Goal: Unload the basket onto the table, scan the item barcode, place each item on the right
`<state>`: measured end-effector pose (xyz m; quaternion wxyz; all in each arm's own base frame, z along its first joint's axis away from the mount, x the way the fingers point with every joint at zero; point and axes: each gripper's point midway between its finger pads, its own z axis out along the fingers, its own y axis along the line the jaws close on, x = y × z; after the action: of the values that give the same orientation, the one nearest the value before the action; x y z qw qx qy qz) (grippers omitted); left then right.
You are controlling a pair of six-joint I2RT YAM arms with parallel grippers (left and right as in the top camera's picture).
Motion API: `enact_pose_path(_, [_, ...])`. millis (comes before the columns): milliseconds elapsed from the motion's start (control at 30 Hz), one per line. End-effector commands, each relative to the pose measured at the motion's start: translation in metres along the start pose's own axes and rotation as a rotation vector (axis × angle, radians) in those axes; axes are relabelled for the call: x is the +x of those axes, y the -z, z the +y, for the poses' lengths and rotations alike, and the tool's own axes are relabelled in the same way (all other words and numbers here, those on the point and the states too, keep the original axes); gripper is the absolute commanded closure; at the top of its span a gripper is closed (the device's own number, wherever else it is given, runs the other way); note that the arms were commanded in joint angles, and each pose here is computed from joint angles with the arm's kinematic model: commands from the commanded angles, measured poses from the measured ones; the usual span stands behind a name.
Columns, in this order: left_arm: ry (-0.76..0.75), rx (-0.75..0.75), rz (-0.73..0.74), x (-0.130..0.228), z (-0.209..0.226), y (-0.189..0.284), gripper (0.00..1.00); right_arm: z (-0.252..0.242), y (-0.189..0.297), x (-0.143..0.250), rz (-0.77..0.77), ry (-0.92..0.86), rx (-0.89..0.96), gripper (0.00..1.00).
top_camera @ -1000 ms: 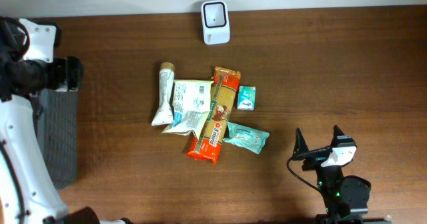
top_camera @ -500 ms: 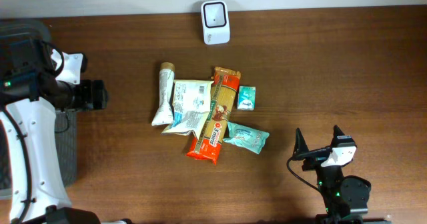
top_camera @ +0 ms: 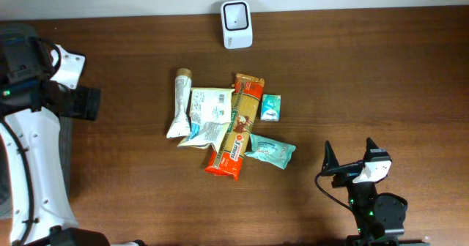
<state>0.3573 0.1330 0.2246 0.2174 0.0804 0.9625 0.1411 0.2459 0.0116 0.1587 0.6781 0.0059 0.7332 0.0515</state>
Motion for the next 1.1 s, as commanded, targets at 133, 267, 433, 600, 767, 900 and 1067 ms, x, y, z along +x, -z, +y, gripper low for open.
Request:
enact_pose_path(133, [-0.052,0.292,-0.234,-0.05,-0.065,0.016,0.01,-0.003,0.0,0.003,0.003,0.0,0.016,0.01])
enact_pose_path(267, [0.132,0.292,-0.261,-0.063,-0.059,0.018,0.01,-0.003,0.0,0.003,0.003,0.0,0.016,0.01])
enact_pose_path(433, [0.258,0.255,-0.411,-0.1,-0.04,0.029,0.01,-0.003,0.0,0.003,0.003,0.0,0.016,0.01])
enact_pose_path(600, [0.254,0.238,-0.456,-0.109,-0.035,0.034,0.01,-0.007,0.0,0.002,0.001,0.0,0.038,0.01])
enact_pose_path(767, [0.256,0.239,-0.453,-0.108,-0.035,0.034,0.01,-0.007,0.0,0.002,0.0,0.0,0.038,0.01])
enact_pose_path(900, [0.256,0.239,-0.453,-0.108,-0.035,0.034,0.01,-0.007,0.0,0.002,-0.001,0.0,0.038,0.01])
enact_pose_path(1067, [0.255,0.239,-0.453,-0.108,-0.035,0.034,0.01,-0.001,0.0,0.001,-0.001,-0.011,0.0,0.01])
